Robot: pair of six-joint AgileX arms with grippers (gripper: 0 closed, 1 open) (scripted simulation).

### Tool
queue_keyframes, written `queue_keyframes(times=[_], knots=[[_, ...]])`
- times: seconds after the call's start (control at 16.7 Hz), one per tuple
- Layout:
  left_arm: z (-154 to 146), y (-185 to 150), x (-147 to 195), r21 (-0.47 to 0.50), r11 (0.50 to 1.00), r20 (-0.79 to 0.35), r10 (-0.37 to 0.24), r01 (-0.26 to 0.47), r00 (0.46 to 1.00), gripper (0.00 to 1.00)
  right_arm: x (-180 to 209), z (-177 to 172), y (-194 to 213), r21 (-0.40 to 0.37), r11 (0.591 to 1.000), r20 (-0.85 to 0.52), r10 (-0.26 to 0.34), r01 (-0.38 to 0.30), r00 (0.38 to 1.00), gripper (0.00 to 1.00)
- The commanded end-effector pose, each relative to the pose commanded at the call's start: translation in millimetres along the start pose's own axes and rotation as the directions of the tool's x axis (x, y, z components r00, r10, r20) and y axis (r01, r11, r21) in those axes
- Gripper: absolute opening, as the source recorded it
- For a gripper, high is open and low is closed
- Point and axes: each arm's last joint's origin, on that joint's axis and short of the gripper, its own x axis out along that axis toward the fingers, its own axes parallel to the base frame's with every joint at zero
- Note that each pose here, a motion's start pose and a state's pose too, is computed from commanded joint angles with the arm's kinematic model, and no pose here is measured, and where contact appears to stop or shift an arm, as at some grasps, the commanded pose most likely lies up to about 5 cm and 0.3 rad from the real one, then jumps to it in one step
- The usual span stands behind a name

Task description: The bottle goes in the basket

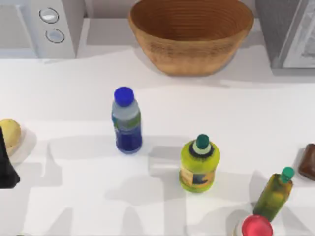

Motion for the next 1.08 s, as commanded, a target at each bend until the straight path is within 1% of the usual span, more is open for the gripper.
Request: queue_keyframes(times=[0.18, 0.36, 0.66, 0.84, 1.08], knots=[[1, 0, 0, -0.002, 1.0, 0.001, -0.003, 0.003, 1.0, 1.0, 0, 0, 0, 0.0, 1.0, 0.0, 0.0, 0.0, 1.0, 1.0], [4, -1, 6, -0.013, 1.0, 0.003, -0.023, 0.023, 1.0, 1.0, 0, 0, 0, 0.0, 1.0, 0.0, 0.0, 0.0, 1.0, 1.0], [9, -2, 29, -0.023, 0.997, -0.008, -0.069, 0.069, 0.998, 1.0, 0, 0, 0, 0.0, 1.0, 0.0, 0.0, 0.0, 1.0, 1.0], [-2, -5, 53, -0.026, 0.992, -0.083, -0.122, 0.12, 0.989, 1.0, 0, 0, 0, 0.0, 1.0, 0.0, 0.0, 0.0, 1.0, 1.0], [-40, -14, 85, -0.038, 0.972, -0.229, -0.234, 0.231, 0.945, 1.0, 0, 0, 0, 0.0, 1.0, 0.0, 0.0, 0.0, 1.0, 1.0]])
